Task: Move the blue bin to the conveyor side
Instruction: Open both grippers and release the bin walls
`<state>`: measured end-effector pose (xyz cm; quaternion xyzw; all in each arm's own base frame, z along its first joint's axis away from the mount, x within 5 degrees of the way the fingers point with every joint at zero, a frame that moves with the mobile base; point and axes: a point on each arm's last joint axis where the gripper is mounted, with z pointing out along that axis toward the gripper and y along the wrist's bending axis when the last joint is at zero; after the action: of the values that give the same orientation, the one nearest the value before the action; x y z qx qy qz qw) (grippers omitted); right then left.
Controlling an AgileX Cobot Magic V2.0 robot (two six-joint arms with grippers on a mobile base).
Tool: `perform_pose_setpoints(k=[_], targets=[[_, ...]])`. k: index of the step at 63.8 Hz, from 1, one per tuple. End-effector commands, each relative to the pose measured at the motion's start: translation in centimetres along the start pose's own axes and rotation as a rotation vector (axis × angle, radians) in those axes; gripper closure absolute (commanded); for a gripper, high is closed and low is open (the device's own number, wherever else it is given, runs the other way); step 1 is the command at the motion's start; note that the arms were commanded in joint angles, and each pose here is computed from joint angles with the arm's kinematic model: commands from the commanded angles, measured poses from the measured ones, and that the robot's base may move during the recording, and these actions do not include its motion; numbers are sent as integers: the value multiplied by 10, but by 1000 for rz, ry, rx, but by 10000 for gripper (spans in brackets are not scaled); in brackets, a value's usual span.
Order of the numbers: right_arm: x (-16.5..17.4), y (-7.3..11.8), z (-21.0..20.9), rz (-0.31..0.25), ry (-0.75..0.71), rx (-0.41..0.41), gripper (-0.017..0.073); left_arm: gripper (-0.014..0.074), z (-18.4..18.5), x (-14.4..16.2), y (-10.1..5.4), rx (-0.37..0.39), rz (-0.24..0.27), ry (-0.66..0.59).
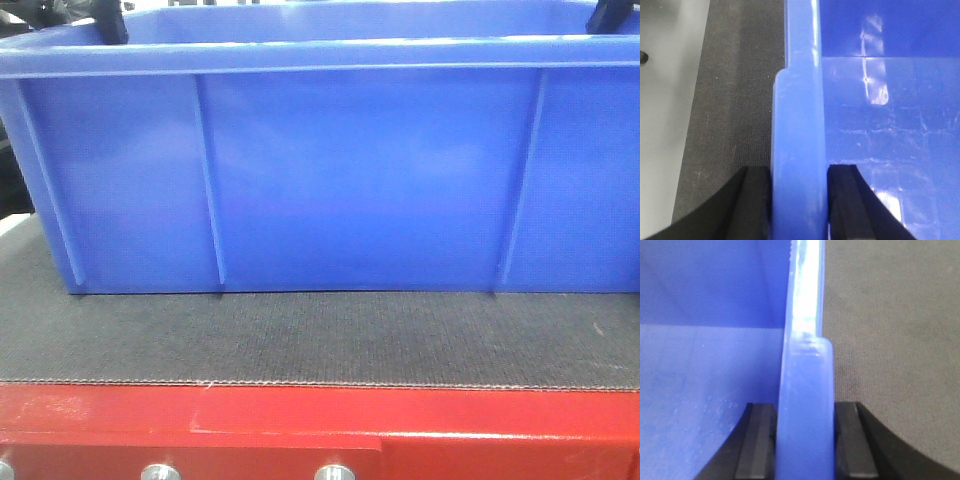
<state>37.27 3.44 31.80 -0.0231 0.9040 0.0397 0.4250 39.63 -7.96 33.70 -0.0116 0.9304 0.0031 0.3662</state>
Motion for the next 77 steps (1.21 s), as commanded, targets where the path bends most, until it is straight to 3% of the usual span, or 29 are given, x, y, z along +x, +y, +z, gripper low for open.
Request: perform_pose_setpoints(k=[1,15,26,30,34,41,48,63,70,77], targets=[[-16,3,-10,-3,-134,-12,648,612,-9,-13,-4,51,-27,-109],[-16,3,-7,-5,-131,-10,648,597,-9,-13,-4,51,-27,-109],[-15,3,-6,-7,-125,-9,624,326,-9,-13,-4,52,-27,-111],[-15,3,-6,-8,-124,-8,547,236,-9,-14,-4,49,-24,-112],[-15,3,-6,-8,-124,-8,406,155,-9,-14,-4,47,-22,-113],[-15,3,-6,-8,-126,-8,165,101,-9,-14,-3,41,-15,-115],[-16,3,-8,-9,-128,-9,59,108,-9,-14,-2,27,-2,-120],[-44,6,-39,-13,-165,-16,73,197,-34,-21,2,24,0,-177],[-61,7,-65,-17,-202,-20,209,348,-55,-25,6,31,-8,-221],[-77,9,-90,-20,-243,-25,474,553,-83,-30,10,35,-7,-299]])
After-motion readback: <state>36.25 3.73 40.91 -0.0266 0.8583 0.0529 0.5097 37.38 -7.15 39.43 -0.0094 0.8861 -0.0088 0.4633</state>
